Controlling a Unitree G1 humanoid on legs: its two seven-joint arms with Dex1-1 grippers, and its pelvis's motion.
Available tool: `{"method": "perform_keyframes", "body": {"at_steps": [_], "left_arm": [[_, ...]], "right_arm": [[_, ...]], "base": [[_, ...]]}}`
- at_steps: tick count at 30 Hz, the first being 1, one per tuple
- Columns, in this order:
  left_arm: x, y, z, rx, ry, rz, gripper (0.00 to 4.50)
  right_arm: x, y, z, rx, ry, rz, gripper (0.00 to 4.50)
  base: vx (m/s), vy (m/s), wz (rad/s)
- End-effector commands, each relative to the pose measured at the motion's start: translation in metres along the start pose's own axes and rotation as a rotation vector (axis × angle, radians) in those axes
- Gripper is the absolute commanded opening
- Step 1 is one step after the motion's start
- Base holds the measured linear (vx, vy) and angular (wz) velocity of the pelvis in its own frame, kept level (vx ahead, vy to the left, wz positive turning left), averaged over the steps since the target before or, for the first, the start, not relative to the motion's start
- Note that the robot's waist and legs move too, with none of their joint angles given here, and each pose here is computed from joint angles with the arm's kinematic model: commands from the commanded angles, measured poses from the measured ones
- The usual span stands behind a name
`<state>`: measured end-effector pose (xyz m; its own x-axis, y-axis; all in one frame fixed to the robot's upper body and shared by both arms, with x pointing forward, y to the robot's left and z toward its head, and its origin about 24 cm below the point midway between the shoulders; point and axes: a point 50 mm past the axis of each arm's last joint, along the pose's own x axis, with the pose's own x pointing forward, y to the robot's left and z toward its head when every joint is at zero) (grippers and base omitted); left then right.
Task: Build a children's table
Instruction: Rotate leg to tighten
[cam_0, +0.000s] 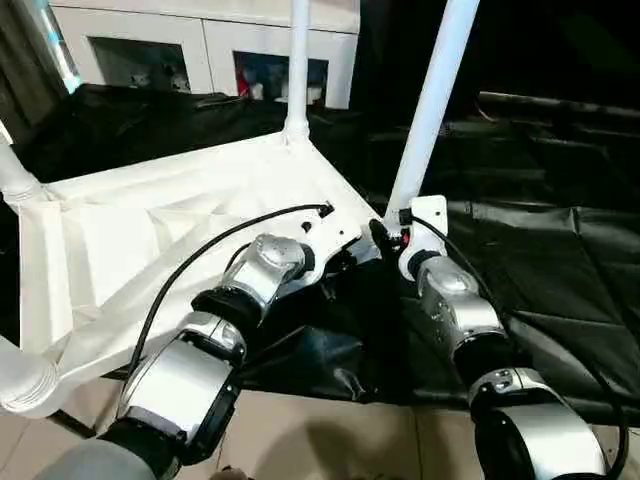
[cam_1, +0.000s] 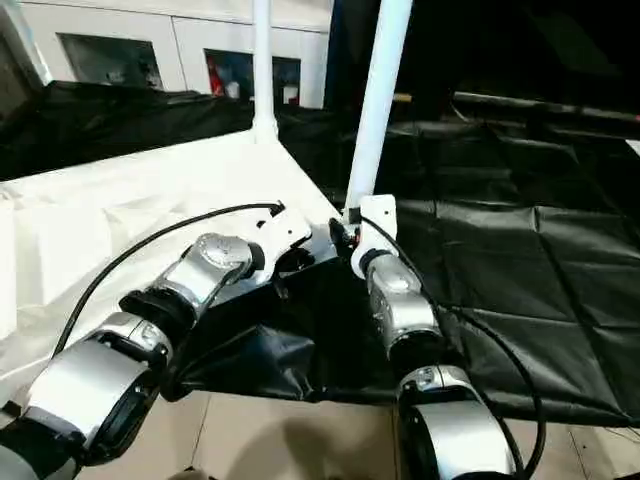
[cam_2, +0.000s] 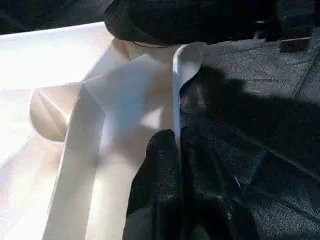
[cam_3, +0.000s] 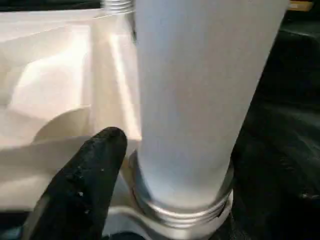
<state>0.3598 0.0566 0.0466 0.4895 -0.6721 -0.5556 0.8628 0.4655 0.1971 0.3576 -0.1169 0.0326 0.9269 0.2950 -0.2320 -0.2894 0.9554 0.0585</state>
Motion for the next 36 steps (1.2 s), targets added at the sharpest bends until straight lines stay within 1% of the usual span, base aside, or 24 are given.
{"method": "perform_keyframes", "body": {"at_steps": [1,2,3,4,5,7,8,11,12,13,15,17,19,20,24,25,27,31,36], "left_arm": [[0.002,-0.011,-0.010,0.039,0.023,-0.099,0.00],[-0.001,-0.010,-0.012,0.048,0.021,-0.116,0.00],[-0.001,-0.010,-0.012,0.048,0.021,-0.116,0.00],[-0.008,-0.006,-0.018,0.058,0.025,-0.152,0.00],[-0.008,-0.006,-0.019,0.059,0.025,-0.154,0.00],[-0.016,-0.003,-0.024,0.076,0.020,-0.208,0.00],[-0.022,-0.002,-0.027,0.090,0.005,-0.262,0.00],[-0.028,0.000,-0.030,0.090,0.004,-0.301,0.00],[-0.028,0.000,-0.030,0.090,0.004,-0.301,0.00],[-0.035,0.003,-0.035,0.092,0.017,-0.332,0.00],[-0.039,0.004,-0.037,0.093,0.020,-0.358,0.00],[-0.042,0.004,-0.039,0.093,0.018,-0.378,0.00],[-0.045,0.006,-0.041,0.097,0.014,-0.385,0.00],[-0.045,0.006,-0.041,0.097,0.014,-0.383,0.00],[-0.047,0.008,-0.042,0.097,0.015,-0.377,0.00],[-0.047,0.008,-0.042,0.097,0.015,-0.376,0.00],[-0.047,0.008,-0.042,0.095,0.013,-0.378,0.00],[-0.047,0.007,-0.042,0.096,0.012,-0.380,0.00],[-0.045,0.006,-0.043,0.095,0.017,-0.363,0.00]], "right_arm": [[-0.003,0.012,-0.011,-0.054,0.051,0.176,3.64],[-0.006,0.008,-0.010,-0.071,0.047,0.218,3.64],[-0.006,0.008,-0.010,-0.071,0.047,0.218,3.64],[-0.013,0.001,-0.007,-0.107,0.027,0.313,3.64],[-0.014,0.000,-0.007,-0.109,0.026,0.317,3.64],[-0.023,-0.009,-0.005,-0.153,0.026,0.422,3.64],[-0.032,-0.017,-0.006,-0.192,0.043,0.499,3.64],[-0.040,-0.025,-0.005,-0.211,0.060,0.568,3.64],[-0.040,-0.025,-0.005,-0.211,0.060,0.568,3.64],[-0.047,-0.030,-0.004,-0.224,0.075,0.617,3.64],[-0.050,-0.032,-0.004,-0.223,0.084,0.651,3.64],[-0.052,-0.033,-0.003,-0.219,0.085,0.675,3.64],[-0.053,-0.032,-0.002,-0.210,0.088,0.702,3.40],[-0.053,-0.032,-0.002,-0.205,0.088,0.708,3.40],[-0.053,-0.029,-0.002,-0.205,0.092,0.723,3.00],[-0.053,-0.029,-0.002,-0.204,0.093,0.727,3.00],[-0.053,-0.028,-0.003,-0.198,0.094,0.732,2.73],[-0.053,-0.026,-0.004,-0.197,0.099,0.733,2.66],[-0.053,-0.022,-0.009,-0.182,0.105,0.720,2.64]], "base": [[0.000,0.000,0.00],[0.000,0.000,0.00],[0.000,0.000,0.00],[0.000,0.000,0.00],[0.000,0.000,0.00],[0.000,0.000,0.00],[0.000,0.000,0.00],[0.000,0.000,0.00],[0.000,0.000,0.00],[0.000,0.000,0.00],[0.000,0.000,0.00],[0.000,0.000,0.00],[0.000,0.000,0.00],[0.000,0.000,0.00],[0.000,0.000,0.00],[0.000,0.000,0.00],[0.000,0.000,0.00],[0.000,0.000,0.00],[0.000,0.000,0.00]]}}
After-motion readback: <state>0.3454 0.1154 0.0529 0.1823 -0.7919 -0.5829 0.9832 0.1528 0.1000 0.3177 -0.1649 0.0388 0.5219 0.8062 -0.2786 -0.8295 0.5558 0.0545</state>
